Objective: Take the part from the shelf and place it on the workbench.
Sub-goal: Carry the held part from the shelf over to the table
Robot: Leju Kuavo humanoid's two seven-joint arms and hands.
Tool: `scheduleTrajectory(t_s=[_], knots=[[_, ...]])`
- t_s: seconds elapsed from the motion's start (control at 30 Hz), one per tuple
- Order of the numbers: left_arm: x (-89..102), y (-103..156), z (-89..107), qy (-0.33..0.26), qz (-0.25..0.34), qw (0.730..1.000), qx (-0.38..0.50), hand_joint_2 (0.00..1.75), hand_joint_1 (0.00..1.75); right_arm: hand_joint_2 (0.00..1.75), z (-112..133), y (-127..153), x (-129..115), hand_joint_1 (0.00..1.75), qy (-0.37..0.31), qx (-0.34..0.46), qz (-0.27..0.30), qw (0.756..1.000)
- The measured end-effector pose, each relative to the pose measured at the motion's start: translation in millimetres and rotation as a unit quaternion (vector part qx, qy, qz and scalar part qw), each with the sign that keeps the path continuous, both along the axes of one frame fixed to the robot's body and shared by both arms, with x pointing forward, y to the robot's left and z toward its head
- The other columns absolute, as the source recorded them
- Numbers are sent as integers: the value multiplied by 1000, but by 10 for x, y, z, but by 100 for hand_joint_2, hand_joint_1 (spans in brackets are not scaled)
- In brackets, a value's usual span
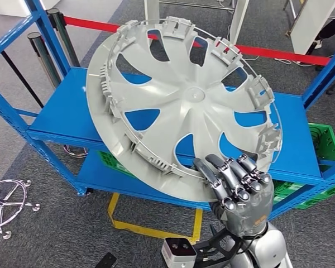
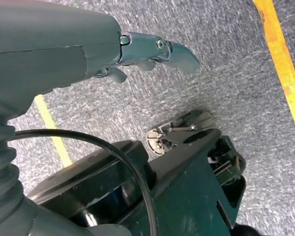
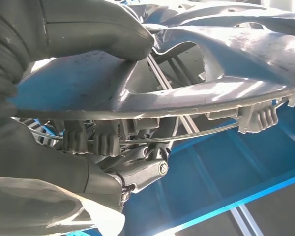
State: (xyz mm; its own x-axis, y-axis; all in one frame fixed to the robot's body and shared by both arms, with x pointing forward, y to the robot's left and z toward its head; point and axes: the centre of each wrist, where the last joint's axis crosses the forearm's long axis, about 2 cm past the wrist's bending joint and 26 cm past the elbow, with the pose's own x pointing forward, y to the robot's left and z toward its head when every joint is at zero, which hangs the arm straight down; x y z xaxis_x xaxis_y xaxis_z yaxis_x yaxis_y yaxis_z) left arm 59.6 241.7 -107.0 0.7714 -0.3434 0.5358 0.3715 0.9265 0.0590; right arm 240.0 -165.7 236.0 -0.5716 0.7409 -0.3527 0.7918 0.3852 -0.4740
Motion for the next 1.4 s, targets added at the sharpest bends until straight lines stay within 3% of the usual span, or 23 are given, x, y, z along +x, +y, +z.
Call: scheduleTrajectory(t_s=[0.8, 1.4], knots=[[62, 9, 9, -1, -24, 1000, 12, 175, 0, 175, 8, -15, 1, 175, -7, -10, 4, 1000], [179, -40, 33, 4, -41, 999, 18, 175, 0, 175, 43, -264, -137, 175, -26, -19, -28, 999]])
